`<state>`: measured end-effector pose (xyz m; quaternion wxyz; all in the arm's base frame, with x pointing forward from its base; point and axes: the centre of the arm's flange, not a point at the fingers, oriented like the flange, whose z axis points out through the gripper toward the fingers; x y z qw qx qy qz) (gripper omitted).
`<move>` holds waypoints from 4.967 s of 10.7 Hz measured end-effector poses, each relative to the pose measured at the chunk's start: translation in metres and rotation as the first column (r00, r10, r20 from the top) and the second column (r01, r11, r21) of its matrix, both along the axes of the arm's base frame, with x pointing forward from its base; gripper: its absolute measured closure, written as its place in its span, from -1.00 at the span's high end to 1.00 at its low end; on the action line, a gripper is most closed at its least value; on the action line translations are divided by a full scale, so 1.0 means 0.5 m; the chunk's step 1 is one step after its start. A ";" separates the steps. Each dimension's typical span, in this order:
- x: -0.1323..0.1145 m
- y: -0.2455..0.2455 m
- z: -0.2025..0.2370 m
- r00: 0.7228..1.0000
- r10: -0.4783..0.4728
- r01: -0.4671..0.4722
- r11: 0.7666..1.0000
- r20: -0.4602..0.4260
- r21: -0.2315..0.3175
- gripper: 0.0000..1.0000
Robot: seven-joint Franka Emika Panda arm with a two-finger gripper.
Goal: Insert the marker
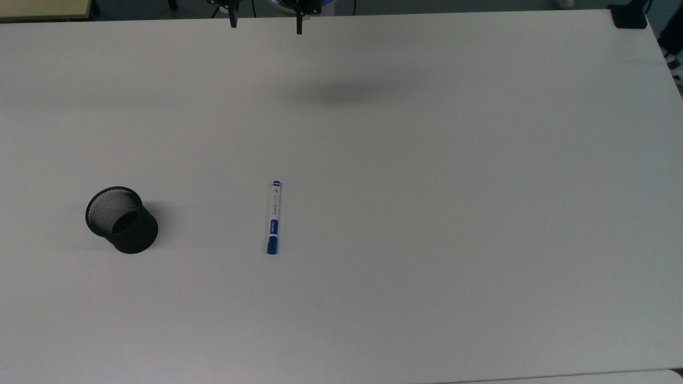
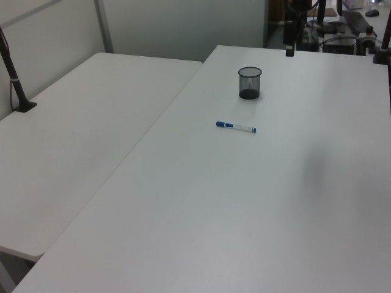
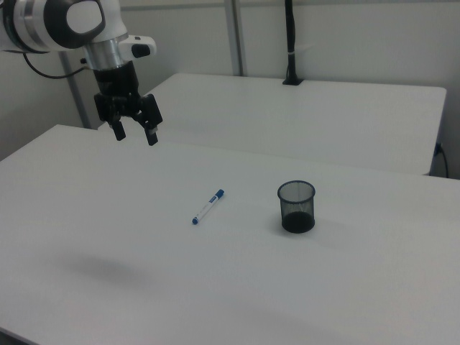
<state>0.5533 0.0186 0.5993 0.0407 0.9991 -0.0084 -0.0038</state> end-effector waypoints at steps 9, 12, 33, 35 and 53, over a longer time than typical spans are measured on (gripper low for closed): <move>0.085 0.009 -0.089 0.998 0.013 -0.013 1.000 0.060 0.008 1.00; 0.166 0.014 -0.194 0.993 0.022 -0.024 1.000 0.118 0.014 1.00; 0.356 -0.002 -0.590 0.955 0.048 -0.040 0.999 0.294 -0.034 -0.21; 0.355 -0.003 -0.593 0.955 0.061 -0.050 0.998 0.291 -0.047 -0.44; 0.329 -0.385 -0.226 0.643 -0.157 0.246 0.969 0.749 -0.008 -0.63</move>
